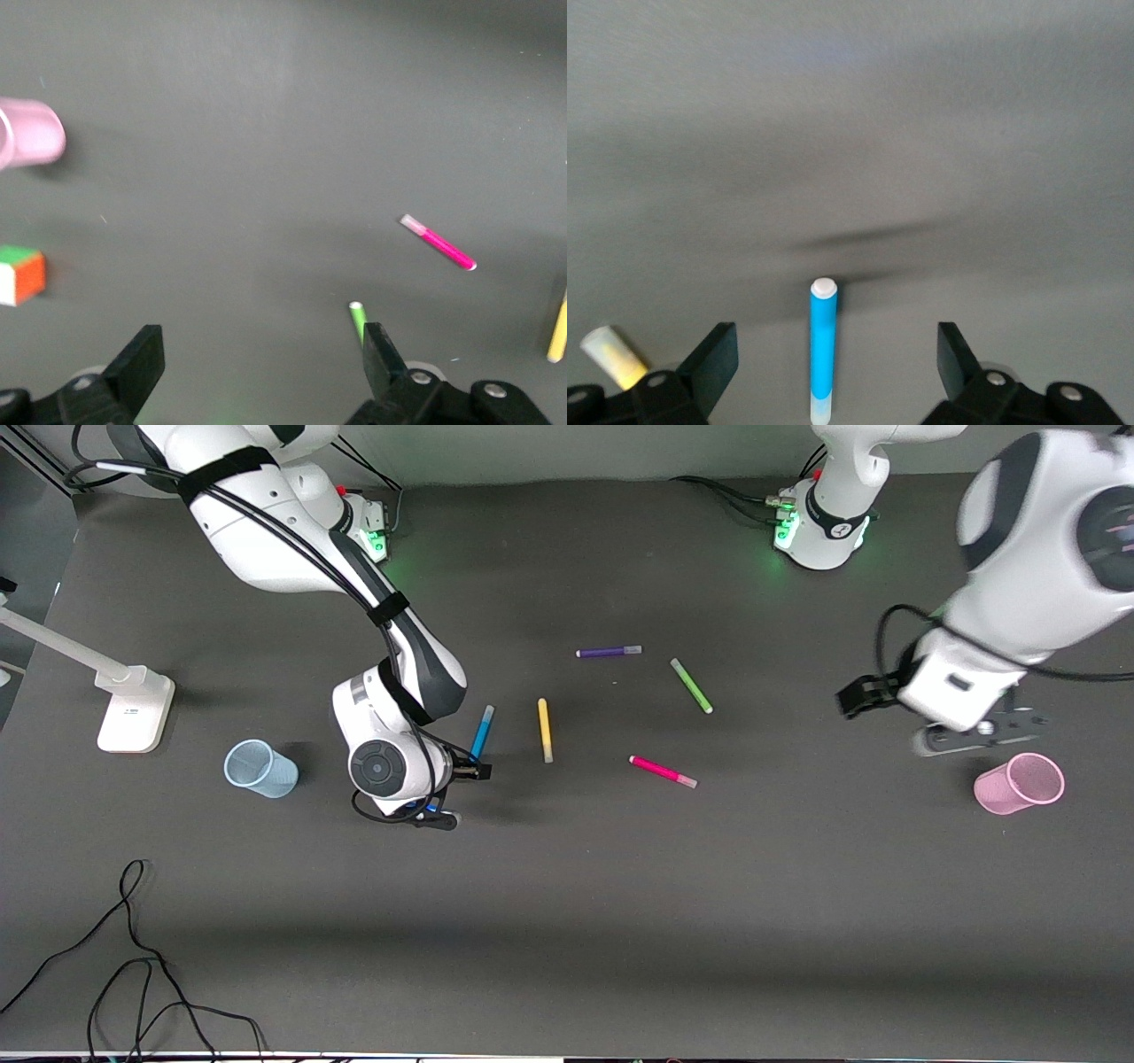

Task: Place pink and blue markers in matching cups
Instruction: 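Grasp the blue marker with the right gripper while the left gripper reaches the pink marker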

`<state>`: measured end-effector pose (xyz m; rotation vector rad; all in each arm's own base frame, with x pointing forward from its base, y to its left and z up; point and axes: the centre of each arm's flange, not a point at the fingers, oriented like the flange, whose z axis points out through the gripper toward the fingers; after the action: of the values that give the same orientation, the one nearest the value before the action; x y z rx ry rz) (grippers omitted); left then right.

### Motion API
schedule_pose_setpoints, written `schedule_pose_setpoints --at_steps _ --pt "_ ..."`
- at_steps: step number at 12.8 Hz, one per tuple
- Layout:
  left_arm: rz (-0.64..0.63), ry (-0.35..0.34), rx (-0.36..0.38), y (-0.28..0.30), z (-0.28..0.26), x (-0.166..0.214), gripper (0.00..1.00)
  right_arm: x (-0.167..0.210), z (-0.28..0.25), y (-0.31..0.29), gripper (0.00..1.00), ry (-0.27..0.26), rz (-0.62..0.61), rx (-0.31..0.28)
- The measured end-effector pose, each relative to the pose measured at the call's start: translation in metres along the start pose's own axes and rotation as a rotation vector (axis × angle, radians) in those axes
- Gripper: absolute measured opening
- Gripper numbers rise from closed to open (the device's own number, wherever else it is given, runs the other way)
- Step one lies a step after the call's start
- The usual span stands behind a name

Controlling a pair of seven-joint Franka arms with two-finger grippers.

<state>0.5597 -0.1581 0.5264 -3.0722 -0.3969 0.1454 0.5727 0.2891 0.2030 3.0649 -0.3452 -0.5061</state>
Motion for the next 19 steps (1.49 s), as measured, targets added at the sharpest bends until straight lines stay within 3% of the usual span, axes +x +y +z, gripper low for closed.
schedule_pose_setpoints --at_steps 4,6,7,12,15,17,19 --pt "-0.29 -0.058 0.011 0.066 0.054 -0.009 1.0 -0.01 0.033 -0.002 0.95 -0.023 0.052 0.039" --pt "-0.402 -0.082 -0.003 0.08 0.077 -0.003 1.0 -0.014 0.04 -0.006 0.77 -0.039 0.064 0.041" --pt "-0.449 -0.09 -0.003 0.085 0.088 0.0 1.0 -0.015 0.043 -0.007 0.77 -0.044 0.07 0.039" --pt "-0.714 -0.108 0.026 0.147 0.164 -0.012 1.0 -0.015 0.047 -0.006 0.17 -0.051 0.082 0.036" --pt "-0.899 -0.103 0.013 0.162 0.198 -0.006 1.0 -0.012 0.044 -0.004 0.17 -0.045 0.089 0.04" --pt "-0.97 -0.075 0.042 0.165 0.219 -0.004 1.0 -0.008 0.024 0.001 0.17 -0.038 0.095 0.046" --pt "-1.032 -0.028 0.062 0.184 0.247 -0.014 1.0 -0.005 -0.027 0.017 0.17 0.013 0.083 0.031"
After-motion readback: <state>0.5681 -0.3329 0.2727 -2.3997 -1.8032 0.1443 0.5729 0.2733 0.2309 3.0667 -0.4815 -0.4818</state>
